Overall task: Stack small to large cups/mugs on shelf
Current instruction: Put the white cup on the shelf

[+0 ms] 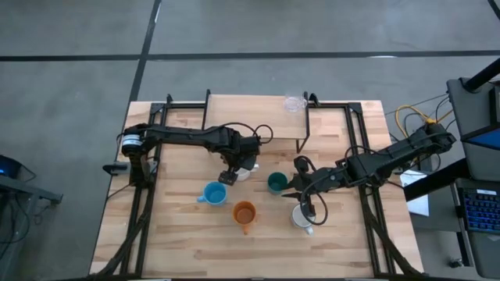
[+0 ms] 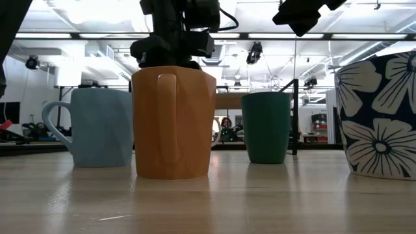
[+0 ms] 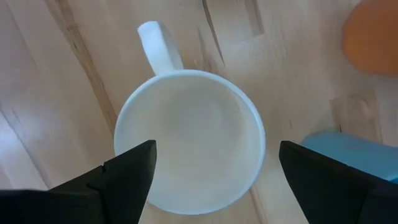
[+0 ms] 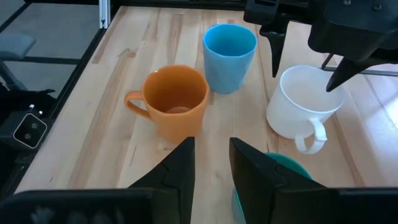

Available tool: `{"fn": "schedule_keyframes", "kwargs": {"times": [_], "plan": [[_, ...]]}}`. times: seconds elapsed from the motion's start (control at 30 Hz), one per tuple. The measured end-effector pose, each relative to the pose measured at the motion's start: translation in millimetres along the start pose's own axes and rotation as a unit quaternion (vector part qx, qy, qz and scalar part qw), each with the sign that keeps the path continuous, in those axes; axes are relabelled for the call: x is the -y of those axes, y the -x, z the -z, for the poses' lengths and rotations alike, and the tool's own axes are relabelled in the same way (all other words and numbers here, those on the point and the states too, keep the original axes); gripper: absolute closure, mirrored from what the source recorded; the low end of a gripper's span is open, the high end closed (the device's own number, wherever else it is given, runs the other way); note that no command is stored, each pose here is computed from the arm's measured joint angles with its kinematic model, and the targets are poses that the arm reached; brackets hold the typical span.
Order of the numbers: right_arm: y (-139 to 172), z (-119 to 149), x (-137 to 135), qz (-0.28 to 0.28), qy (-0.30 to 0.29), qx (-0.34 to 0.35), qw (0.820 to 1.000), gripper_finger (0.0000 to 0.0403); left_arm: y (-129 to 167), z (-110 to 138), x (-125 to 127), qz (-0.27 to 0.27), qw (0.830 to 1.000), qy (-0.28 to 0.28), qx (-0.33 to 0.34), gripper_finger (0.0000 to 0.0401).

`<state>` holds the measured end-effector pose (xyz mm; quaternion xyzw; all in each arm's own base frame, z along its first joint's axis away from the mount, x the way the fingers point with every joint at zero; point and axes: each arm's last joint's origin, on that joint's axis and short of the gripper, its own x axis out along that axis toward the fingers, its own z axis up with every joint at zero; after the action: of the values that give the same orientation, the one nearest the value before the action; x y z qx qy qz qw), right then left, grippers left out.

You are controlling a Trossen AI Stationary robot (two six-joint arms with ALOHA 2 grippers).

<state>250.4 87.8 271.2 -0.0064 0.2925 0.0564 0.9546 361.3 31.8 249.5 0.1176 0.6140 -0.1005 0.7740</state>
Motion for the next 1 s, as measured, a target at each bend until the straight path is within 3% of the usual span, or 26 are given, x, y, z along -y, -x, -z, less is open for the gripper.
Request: {"fn": "schedule_keyframes", "kwargs": {"times": [0.2,0.5,1.0], "plan": [[0,0,0,0.0,0.0,0.0,1.0,0.031,-5,2,4,0.022,1.0,0.011,-0.002,0.0076],[-1,3,0,0.001,0.001,-0.005,1.0,0.031,-19,15,16,0.047,0.997,0.027,-0.06,0.0076],[-2,4,0,0.001,-0.001,-0.004,1.0,0.031,-19,18,21,0.051,0.995,0.04,-0.08,0.0076]]}}
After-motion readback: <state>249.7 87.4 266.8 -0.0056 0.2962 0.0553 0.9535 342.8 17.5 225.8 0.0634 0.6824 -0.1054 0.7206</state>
